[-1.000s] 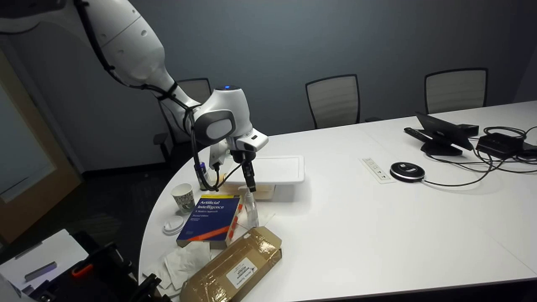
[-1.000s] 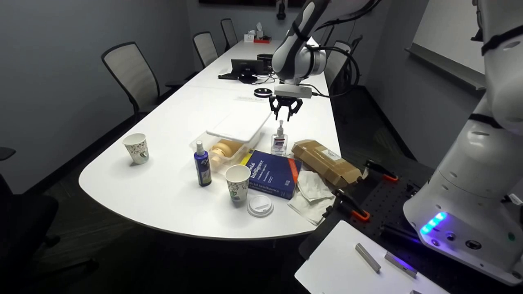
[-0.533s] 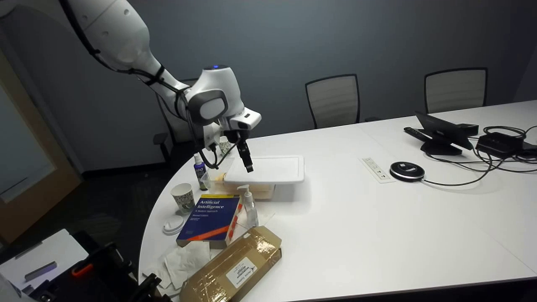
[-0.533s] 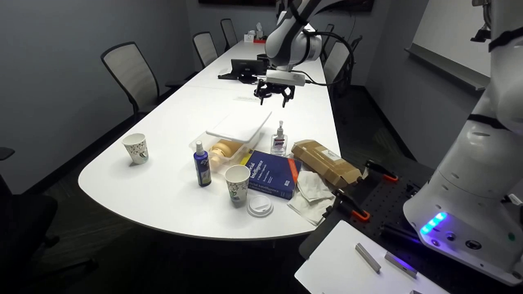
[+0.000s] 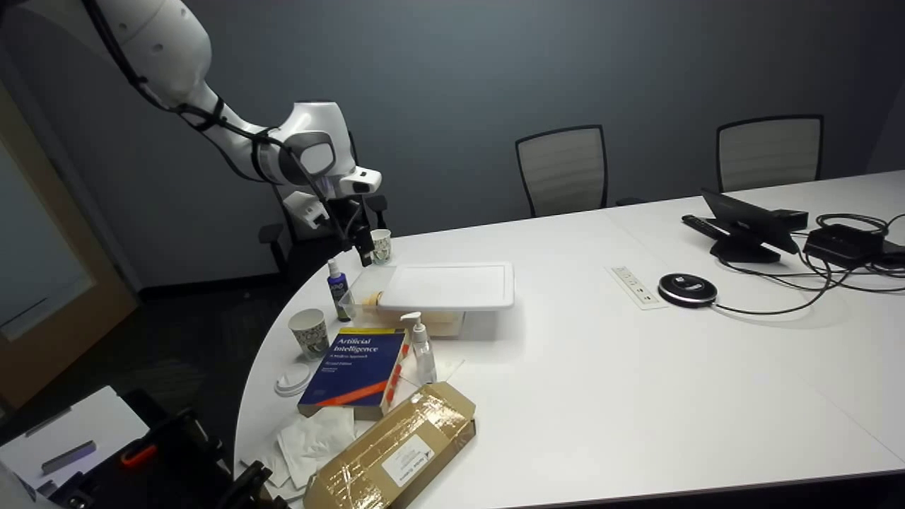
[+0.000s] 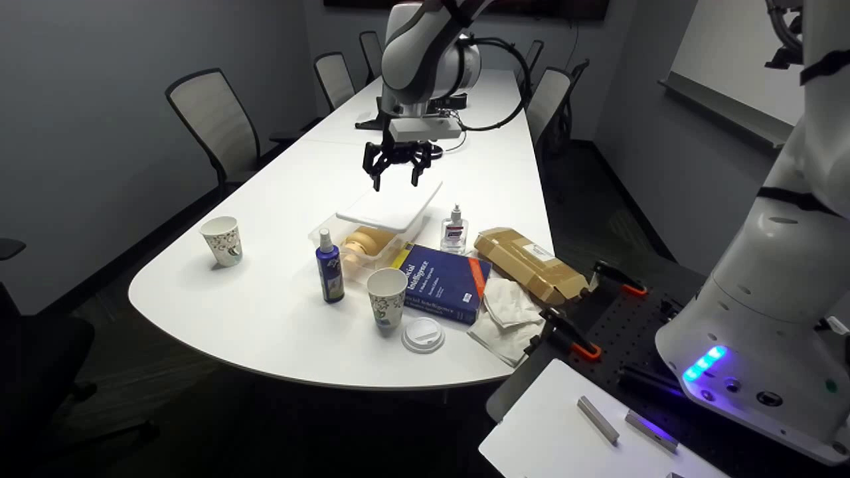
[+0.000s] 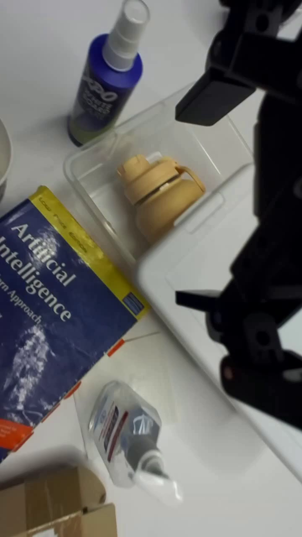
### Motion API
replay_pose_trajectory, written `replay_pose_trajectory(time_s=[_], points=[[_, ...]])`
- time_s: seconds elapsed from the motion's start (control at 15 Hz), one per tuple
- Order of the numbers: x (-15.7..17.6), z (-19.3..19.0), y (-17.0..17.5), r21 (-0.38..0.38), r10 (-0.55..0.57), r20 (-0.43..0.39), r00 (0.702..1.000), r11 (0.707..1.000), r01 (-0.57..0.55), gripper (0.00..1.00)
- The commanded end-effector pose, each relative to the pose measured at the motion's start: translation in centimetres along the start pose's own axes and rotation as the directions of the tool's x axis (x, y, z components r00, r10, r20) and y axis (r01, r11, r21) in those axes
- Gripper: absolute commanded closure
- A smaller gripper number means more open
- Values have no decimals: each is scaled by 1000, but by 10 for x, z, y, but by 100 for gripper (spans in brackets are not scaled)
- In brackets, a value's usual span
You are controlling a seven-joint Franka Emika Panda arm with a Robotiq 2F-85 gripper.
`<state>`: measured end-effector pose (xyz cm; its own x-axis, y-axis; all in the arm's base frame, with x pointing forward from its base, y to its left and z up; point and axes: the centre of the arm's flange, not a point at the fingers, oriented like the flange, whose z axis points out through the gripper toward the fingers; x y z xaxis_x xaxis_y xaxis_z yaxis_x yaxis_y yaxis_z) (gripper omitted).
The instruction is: Remove the bottle from the bowl, then close the lid
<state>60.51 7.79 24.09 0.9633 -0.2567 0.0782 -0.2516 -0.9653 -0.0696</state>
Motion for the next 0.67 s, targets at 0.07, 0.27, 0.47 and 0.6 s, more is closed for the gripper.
replay_pose_trajectory(time_s=[0.07, 0.27, 0.47, 0.6], points=[[21, 41, -44, 3, -238, 93, 967, 971, 239, 0], [32, 61, -52, 8, -388, 148, 910, 920, 391, 0], [47, 76, -51, 8, -519, 204, 830, 849, 529, 0], [57, 84, -48, 32, -576, 216, 789, 811, 584, 0]])
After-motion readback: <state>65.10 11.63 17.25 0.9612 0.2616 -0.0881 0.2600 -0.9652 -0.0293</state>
